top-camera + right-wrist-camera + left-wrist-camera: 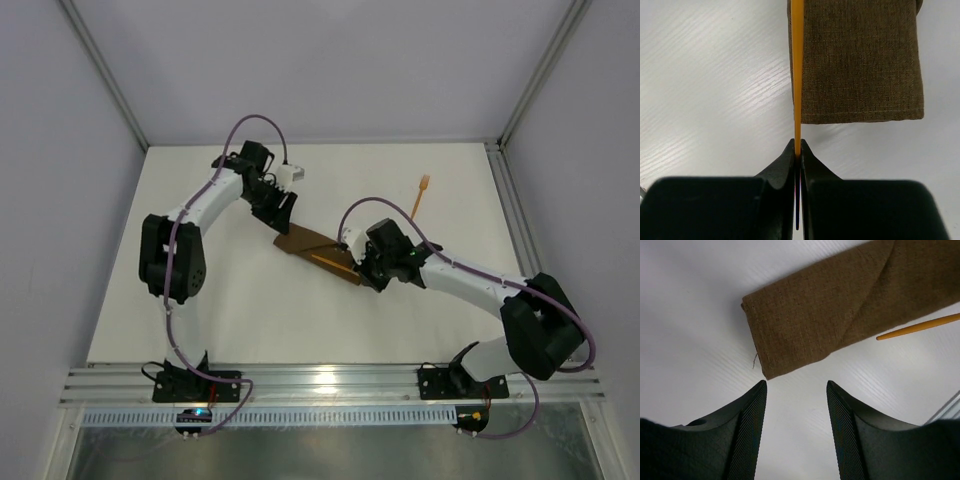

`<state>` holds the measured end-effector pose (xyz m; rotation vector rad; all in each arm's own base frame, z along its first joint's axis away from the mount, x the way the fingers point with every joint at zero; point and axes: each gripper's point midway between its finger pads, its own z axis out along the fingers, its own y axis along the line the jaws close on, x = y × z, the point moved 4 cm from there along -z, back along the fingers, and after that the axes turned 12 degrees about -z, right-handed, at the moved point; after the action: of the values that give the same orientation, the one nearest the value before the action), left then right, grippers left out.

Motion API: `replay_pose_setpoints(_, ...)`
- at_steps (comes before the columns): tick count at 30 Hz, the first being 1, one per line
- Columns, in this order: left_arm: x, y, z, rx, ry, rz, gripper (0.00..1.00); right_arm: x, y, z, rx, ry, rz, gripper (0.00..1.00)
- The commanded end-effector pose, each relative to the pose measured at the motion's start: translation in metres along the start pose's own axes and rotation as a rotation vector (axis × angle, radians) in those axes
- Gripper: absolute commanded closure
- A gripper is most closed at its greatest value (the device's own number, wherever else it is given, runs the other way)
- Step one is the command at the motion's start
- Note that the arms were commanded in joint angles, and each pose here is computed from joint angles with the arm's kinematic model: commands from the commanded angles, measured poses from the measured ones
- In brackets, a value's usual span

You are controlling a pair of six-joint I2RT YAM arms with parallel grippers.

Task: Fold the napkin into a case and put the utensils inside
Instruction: Stuff the knife into the folded napkin.

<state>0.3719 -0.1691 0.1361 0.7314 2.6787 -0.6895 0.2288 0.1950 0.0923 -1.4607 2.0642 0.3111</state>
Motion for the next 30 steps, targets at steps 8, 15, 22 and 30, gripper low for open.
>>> replay_pose_setpoints(8,-0.023,0.02,0.044,-0.158,-0.1,-0.005,0.45,-0.017,-0.023,0.013,0.003,-0.049,0.158,0.97)
replay_pose_setpoints(15,-0.015,0.026,0.064,-0.174,-0.055,-0.003,0.52,-0.01,-0.03,0.022,-0.001,0.05,0.207,0.97)
replay_pose_setpoints(22,-0.013,0.029,0.069,-0.178,-0.047,-0.004,0.63,-0.011,-0.034,0.023,0.006,0.069,0.194,0.97)
replay_pose_setpoints(30,-0.011,0.031,0.073,-0.179,-0.039,-0.01,0.73,-0.008,-0.03,0.001,0.032,0.051,0.171,0.97)
